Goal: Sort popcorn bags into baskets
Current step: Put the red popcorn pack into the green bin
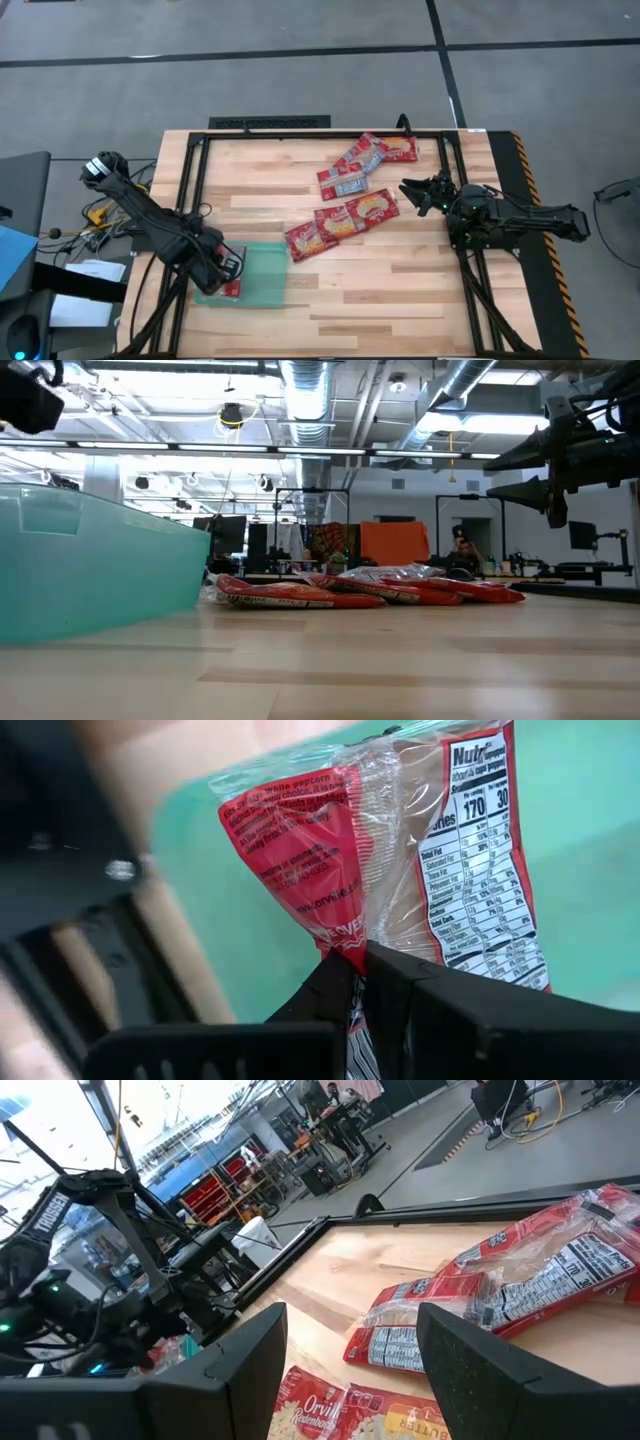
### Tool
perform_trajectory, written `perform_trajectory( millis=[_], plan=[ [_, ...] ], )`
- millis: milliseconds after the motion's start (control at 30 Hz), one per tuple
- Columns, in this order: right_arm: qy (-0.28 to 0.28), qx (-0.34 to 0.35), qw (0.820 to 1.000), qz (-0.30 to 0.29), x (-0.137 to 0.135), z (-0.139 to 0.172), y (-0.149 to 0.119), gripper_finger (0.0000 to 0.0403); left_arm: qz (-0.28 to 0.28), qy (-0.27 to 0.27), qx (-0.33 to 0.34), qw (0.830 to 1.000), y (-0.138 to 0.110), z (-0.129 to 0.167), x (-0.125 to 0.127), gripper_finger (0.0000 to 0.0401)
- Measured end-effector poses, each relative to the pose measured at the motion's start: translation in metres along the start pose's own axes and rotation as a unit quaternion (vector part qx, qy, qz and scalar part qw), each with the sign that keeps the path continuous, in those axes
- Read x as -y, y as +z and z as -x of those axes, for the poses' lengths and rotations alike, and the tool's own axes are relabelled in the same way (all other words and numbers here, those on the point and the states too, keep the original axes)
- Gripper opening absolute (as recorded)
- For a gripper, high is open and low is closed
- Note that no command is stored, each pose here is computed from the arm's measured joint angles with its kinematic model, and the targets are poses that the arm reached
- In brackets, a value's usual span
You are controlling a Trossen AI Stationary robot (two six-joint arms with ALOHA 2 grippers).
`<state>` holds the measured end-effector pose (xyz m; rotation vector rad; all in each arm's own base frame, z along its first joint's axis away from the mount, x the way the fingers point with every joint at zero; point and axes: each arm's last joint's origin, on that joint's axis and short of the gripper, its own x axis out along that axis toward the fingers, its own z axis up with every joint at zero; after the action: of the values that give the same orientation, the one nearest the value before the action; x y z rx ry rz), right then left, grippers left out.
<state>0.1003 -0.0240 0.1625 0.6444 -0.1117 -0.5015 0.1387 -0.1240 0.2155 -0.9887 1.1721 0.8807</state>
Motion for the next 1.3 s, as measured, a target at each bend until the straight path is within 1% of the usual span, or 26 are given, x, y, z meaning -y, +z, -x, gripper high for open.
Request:
perform_trajectory(
  millis=[167,333,500,633,933,1000,1100,1200,1300],
  plan=[
    [0.000,0.000,1.000,-0.009,0.000,0.000,0.000,0.0249,-0.002,0.014,-0.001,1.000,0.000,-0.007,-0.005,0.0000],
    [0.000,0.000,1.000,-0.009,0.000,0.000,0.000,0.0249,0.001,-0.008,-0.015,1.000,-0.002,-0.015,-0.003,0.0000],
    [0.000,0.000,1.000,-0.009,0.000,0.000,0.000,0.0249,0.021,0.003,-0.015,1.000,-0.001,-0.019,-0.006,0.0007],
    [0.000,0.000,1.000,-0.009,0.000,0.000,0.000,0.0249,0.022,0.009,-0.017,1.000,-0.001,-0.019,-0.007,0.0039],
    [0.000,0.000,1.000,-0.007,0.000,0.000,0.000,0.0249,0.028,0.015,-0.028,0.999,-0.001,-0.018,-0.007,0.0150],
    [0.000,0.000,1.000,-0.007,0.000,0.000,0.000,0.0249,0.037,0.002,-0.021,0.999,0.000,-0.014,-0.005,0.0168],
    [0.000,0.000,1.000,-0.007,0.000,0.000,0.000,0.0249,0.045,-0.045,-0.001,0.998,0.005,0.001,0.001,0.0185],
    [0.000,0.000,1.000,-0.007,0.000,0.000,0.000,0.0249,0.034,-0.094,0.025,0.995,0.015,0.019,0.007,0.0189],
    [0.000,0.000,1.000,-0.007,0.000,0.000,0.000,0.0249,0.005,-0.134,0.067,0.989,0.033,0.035,0.015,0.0190]
  ],
)
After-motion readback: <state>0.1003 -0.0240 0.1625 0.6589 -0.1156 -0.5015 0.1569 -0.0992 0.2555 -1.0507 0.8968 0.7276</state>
